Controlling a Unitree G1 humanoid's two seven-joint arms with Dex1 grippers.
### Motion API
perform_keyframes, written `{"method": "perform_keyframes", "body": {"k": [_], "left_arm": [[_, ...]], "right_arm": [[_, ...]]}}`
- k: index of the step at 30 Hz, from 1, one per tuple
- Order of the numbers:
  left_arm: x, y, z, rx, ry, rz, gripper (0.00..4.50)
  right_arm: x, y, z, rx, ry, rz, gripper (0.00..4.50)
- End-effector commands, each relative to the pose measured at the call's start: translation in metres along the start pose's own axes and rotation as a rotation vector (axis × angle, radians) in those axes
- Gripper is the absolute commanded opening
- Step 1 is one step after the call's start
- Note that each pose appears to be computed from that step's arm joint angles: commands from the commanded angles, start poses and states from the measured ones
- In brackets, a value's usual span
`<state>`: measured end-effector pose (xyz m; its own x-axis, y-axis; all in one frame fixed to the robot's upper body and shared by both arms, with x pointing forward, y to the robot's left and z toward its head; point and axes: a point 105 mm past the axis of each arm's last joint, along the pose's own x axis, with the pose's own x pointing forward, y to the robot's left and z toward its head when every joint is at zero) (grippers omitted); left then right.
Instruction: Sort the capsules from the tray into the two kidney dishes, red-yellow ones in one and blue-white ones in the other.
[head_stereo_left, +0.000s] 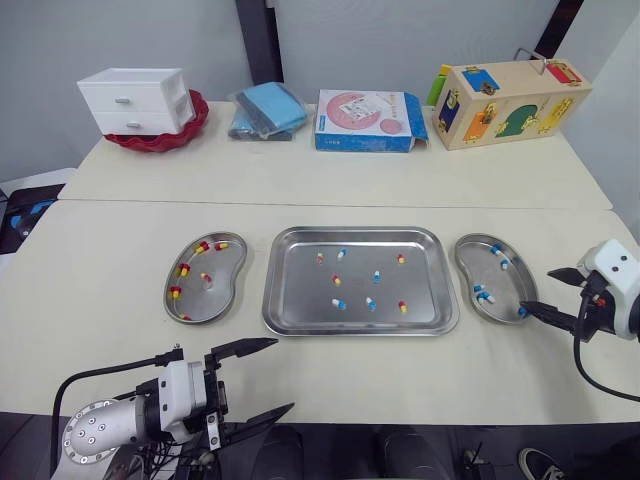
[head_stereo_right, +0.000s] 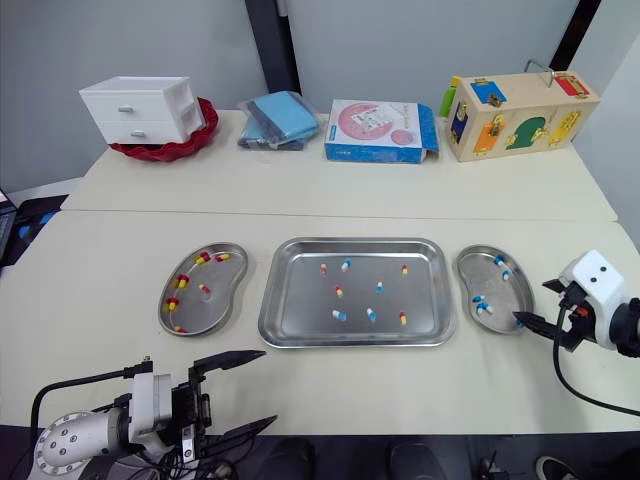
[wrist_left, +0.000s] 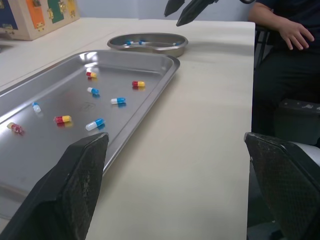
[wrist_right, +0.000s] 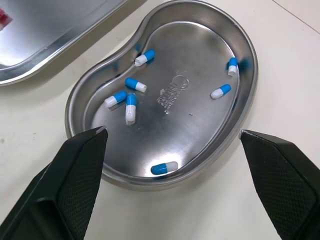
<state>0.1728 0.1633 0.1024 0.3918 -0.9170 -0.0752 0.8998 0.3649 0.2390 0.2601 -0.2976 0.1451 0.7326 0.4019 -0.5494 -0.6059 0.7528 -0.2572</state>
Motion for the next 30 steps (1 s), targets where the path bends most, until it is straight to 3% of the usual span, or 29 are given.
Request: {"method": "perform_keyframes", "body": {"k": [1,7,14,22,30], "left_arm": [[-0.005,0.005,0.005,0.011,0.012,0.038,4.5],[-0.035,0.033,-0.001,0.013,0.124,0.17,4.5],[-0.054,0.036,-0.006,-0.022,0.181,0.23,4.5],[-0.073,0.027,-0.015,-0.037,0.238,0.257,4.5],[-0.062,0.082,-0.001,0.043,0.315,0.16,4.5]], "right_arm": [[-0.016,-0.001,0.016,-0.056,-0.072,-0.001,4.44],[-0.031,0.054,0.015,-0.071,-0.185,0.235,4.44],[-0.021,0.12,-0.005,-0.056,-0.237,0.428,4.44],[-0.007,0.153,-0.019,-0.034,-0.353,0.41,4.44],[0.004,0.162,-0.014,0.0,-0.413,0.365,4.44]]}}
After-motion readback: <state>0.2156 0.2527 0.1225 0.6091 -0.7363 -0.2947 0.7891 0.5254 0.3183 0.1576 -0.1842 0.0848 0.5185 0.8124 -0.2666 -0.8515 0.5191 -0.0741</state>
